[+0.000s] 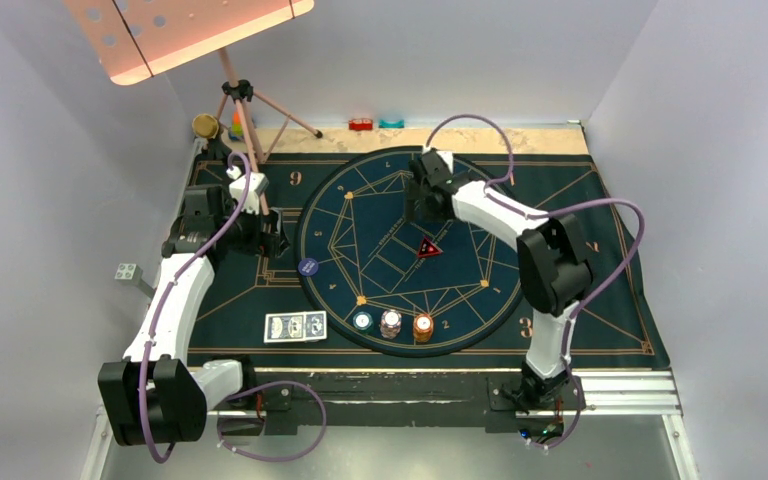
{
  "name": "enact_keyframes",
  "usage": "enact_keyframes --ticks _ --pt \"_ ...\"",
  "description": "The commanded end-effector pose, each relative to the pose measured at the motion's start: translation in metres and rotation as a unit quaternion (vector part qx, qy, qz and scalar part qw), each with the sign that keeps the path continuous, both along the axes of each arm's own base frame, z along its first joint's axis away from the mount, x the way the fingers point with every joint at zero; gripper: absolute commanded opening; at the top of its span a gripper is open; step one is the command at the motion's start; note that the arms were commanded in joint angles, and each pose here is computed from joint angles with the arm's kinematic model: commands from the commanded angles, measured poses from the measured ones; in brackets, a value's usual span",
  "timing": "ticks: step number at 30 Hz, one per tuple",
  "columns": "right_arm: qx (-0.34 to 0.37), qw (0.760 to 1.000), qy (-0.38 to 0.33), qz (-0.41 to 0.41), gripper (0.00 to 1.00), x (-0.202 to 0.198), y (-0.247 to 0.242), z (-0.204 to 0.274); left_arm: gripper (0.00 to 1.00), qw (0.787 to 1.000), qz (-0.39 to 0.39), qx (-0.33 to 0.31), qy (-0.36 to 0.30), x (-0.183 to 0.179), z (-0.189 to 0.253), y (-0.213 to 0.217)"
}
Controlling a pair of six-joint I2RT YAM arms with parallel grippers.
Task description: Distribute texas hold em gaming equipment
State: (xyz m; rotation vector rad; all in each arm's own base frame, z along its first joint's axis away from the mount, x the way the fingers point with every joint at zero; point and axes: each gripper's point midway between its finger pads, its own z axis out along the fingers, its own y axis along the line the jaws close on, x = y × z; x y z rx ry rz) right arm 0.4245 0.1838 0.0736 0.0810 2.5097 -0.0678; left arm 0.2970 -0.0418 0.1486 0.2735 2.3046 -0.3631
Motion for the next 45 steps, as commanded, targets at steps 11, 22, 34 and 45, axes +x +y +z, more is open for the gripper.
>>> enact_keyframes --ticks 11,22,34,45 --pt "0.004 0.996 0.024 0.082 0.95 -0.061 0.042 -0.039 1.0 1.0 -0.021 -0.005 -0.013 0.0 0.01 -0.004" --pt "-0.045 0.997 0.042 0.038 0.75 -0.077 0.011 -0.042 1.0 1.0 -0.02 -0.001 -0.011 0.0 0.01 -0.003" --pt "-0.057 0.991 0.084 -0.082 0.42 -0.123 -0.059 -0.051 1.0 1.0 -0.026 -0.001 -0.014 -0.002 0.011 -0.004" --pt "-0.045 0.97 0.106 -0.213 0.4 -0.169 -0.131 -0.034 1.0 0.999 -0.032 -0.002 -0.012 -0.003 0.011 -0.005"
